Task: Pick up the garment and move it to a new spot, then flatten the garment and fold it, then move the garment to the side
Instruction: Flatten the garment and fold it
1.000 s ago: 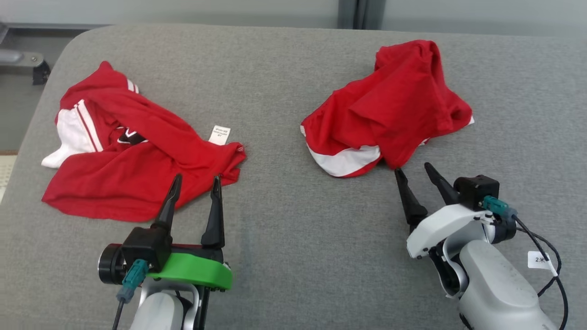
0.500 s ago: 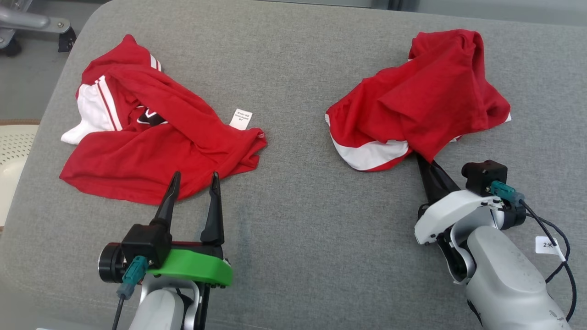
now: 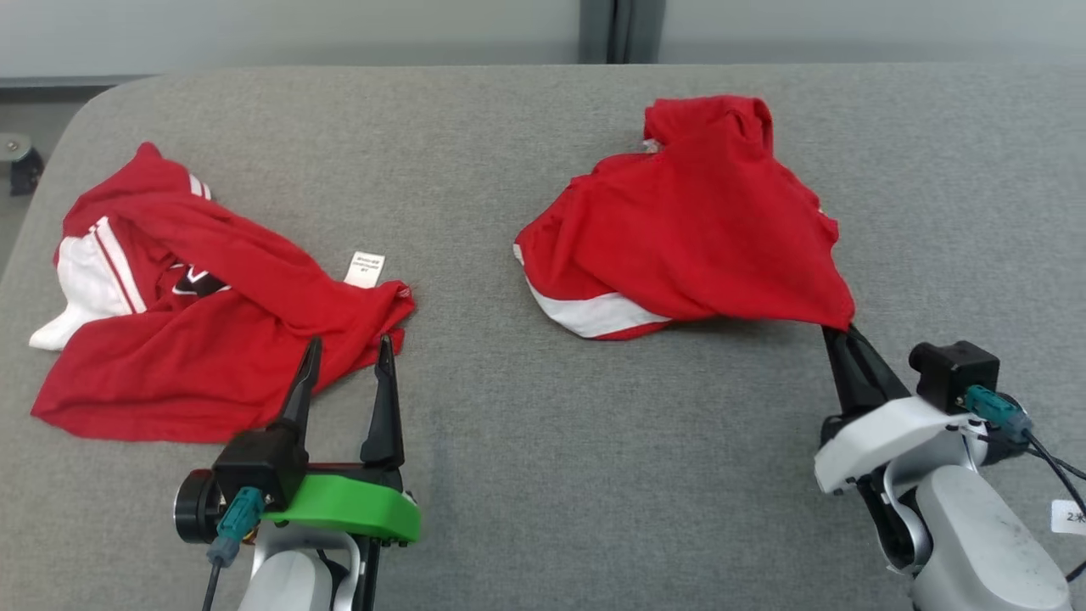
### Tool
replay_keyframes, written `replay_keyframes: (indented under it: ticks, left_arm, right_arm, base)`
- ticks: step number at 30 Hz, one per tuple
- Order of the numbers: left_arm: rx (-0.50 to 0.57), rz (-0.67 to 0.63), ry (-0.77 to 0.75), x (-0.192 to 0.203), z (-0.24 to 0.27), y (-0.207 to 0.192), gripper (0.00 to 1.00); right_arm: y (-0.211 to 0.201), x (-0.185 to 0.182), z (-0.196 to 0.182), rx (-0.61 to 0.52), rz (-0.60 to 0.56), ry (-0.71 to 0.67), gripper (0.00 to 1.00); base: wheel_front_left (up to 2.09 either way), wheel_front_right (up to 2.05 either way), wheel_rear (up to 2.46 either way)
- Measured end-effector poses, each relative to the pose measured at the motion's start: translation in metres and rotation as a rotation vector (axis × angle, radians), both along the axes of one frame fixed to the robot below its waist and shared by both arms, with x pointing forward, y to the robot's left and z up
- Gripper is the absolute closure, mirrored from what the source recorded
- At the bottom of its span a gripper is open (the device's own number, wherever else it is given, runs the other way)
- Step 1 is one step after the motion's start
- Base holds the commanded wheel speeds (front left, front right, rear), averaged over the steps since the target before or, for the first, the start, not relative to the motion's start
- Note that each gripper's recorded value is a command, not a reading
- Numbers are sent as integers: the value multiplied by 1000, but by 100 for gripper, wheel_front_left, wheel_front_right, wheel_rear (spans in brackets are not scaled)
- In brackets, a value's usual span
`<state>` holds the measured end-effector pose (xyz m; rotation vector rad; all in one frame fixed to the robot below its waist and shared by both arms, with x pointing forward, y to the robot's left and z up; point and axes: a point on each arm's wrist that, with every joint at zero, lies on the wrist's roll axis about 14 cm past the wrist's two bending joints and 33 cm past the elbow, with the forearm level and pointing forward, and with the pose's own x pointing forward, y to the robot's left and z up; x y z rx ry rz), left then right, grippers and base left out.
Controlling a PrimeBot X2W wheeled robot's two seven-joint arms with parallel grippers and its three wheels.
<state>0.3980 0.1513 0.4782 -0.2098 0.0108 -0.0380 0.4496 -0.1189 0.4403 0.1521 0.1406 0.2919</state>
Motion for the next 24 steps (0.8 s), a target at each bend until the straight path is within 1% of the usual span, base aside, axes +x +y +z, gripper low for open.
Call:
replay_keyframes:
  ticks: [7, 11, 14, 16, 19, 24]
  left_arm:
    - [-22, -77, -23, 5, 7, -28, 0]
    - [-31, -119, -42, 7, 14, -42, 0]
    - [-38, -134, -47, 8, 16, -48, 0]
    - [-39, -138, -42, 8, 14, -49, 0]
    - [-40, -139, -33, 7, 11, -49, 0]
    - [-32, -118, -23, 10, 7, -41, 0]
  right_arm:
    - [-65, -31, 10, -74, -91, -19, 100]
    - [-93, -43, 22, -95, -125, -13, 100]
    - [-99, -49, 24, -77, -120, 33, 100]
    - [-100, -48, 24, -53, -117, 67, 100]
    - [-101, -43, 20, -53, -96, 125, 100]
    - [-91, -13, 25, -26, -59, 172, 100]
  base:
    - [0, 0, 0]
    - [0, 0, 0]
    - [0, 0, 0]
    - [0, 0, 0]
    - [0, 0, 0]
    - [0, 0, 0]
